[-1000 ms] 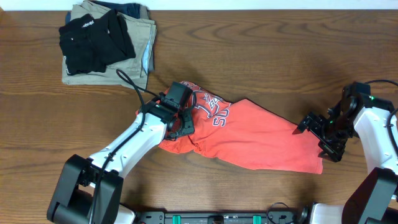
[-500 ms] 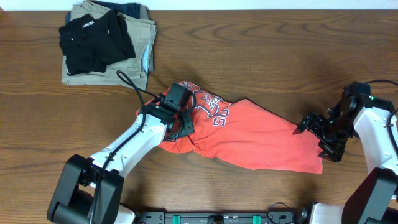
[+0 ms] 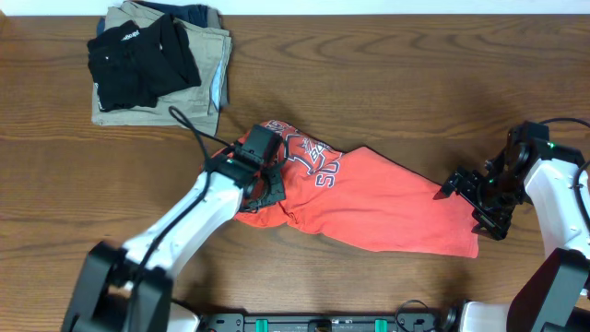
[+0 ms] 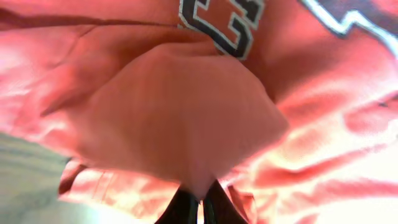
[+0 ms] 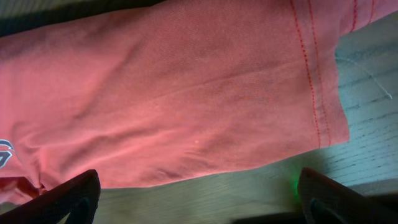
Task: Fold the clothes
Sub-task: 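Pull the T-shirt ends apart with both grippers to stretch it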
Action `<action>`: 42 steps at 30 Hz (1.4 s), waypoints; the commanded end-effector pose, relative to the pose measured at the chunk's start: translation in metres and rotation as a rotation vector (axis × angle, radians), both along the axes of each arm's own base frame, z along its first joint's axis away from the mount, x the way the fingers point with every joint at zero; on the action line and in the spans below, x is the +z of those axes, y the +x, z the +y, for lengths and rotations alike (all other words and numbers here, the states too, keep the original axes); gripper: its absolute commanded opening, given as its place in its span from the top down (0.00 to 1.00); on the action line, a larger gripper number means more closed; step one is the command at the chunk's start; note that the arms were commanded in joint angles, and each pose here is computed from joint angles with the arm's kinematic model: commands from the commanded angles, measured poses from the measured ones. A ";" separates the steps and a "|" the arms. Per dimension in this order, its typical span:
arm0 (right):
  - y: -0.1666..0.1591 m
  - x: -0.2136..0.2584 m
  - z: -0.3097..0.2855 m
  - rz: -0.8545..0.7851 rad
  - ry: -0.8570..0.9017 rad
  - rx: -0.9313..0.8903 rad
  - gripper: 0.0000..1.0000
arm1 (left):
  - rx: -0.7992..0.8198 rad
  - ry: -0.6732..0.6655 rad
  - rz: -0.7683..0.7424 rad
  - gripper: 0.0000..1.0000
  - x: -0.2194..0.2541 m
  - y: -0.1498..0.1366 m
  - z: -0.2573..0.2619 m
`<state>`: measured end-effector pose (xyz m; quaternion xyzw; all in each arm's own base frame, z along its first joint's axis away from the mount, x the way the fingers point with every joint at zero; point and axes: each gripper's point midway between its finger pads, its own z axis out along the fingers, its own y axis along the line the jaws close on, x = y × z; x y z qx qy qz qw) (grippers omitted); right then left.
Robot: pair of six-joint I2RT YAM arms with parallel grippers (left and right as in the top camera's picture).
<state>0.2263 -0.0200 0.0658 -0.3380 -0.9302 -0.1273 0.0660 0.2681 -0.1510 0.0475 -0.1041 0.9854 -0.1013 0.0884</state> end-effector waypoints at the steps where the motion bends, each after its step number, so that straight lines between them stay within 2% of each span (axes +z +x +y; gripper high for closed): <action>1: -0.001 0.002 0.003 -0.008 0.009 0.031 0.01 | -0.002 -0.040 -0.098 0.94 0.039 0.001 0.001; 8: -0.007 0.008 0.005 -0.020 0.014 0.088 0.01 | 0.000 -0.095 -0.205 0.94 0.092 -0.022 0.013; 12: -0.007 0.029 0.008 -0.085 0.008 0.069 0.01 | 0.021 -0.150 -0.316 0.94 0.131 -0.031 0.022; 20: -0.007 0.089 0.009 -0.332 -0.063 0.061 0.01 | 0.295 -0.087 -0.586 0.94 0.223 -0.059 0.105; 25: -0.020 0.102 0.015 -0.374 -0.076 0.085 0.01 | 0.456 0.014 -0.727 0.94 0.266 -0.086 0.154; 31: -0.021 0.100 0.018 -0.356 -0.067 0.075 0.01 | 0.523 0.121 -0.697 0.94 0.262 -0.104 0.177; 38: -0.025 0.082 -0.017 -0.192 -0.230 -0.207 0.01 | 0.591 0.187 -0.606 0.94 0.245 -0.123 0.191; 42: -0.025 0.073 -0.019 -0.133 -0.228 -0.254 0.01 | 0.586 0.199 -0.584 0.94 0.240 -0.126 0.191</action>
